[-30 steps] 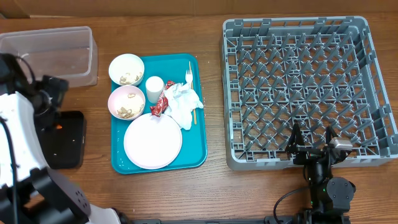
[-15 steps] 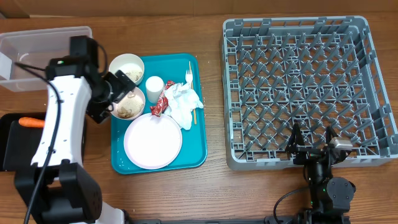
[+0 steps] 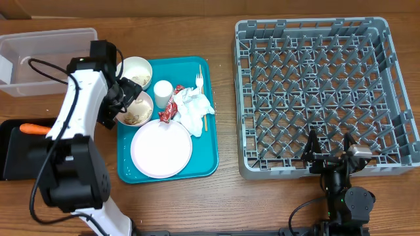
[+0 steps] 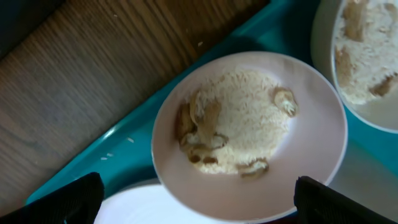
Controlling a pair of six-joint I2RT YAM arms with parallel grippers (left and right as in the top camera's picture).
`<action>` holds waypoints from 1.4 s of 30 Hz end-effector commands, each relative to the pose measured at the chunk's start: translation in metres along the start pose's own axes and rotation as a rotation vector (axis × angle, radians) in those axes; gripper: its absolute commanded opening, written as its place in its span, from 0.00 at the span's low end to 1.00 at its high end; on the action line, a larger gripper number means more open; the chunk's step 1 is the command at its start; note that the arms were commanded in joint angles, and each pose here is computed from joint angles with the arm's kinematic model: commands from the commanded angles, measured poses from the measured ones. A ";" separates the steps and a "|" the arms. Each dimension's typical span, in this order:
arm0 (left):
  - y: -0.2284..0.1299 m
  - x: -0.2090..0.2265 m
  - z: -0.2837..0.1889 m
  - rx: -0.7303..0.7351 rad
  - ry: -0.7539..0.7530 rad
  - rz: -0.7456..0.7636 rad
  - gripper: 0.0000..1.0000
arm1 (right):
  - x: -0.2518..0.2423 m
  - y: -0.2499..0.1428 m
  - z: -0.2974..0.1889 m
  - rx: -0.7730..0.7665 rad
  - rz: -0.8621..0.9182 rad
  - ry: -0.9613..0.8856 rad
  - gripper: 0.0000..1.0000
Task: Sort waste into correct bins and load items into the dishwasher rack
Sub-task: 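Move the left gripper to the front white bowl and grasp its rim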
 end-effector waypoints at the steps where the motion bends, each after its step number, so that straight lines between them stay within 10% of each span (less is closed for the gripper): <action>1: 0.011 0.006 0.016 -0.003 0.047 -0.042 1.00 | -0.002 -0.001 0.000 -0.011 -0.004 -0.012 1.00; 15: 0.033 0.012 0.047 0.027 0.037 0.025 0.96 | -0.002 -0.001 0.000 -0.011 -0.004 -0.011 1.00; 26: 0.030 0.007 0.048 0.028 0.023 0.038 0.39 | -0.002 -0.001 0.000 -0.011 -0.004 -0.011 1.00; 42: 0.023 0.019 0.046 0.065 0.103 0.065 0.04 | -0.002 -0.001 0.000 -0.011 -0.004 -0.011 1.00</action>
Point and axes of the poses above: each gripper's point midway between its finger pads, its own z axis out along the fingers, its own x axis along the line the jaws close on, y = z × x, the point moved 7 cm from there along -z, back along the fingers, and after that the axes turned 5 degrees about z, right-handed, at the moved point
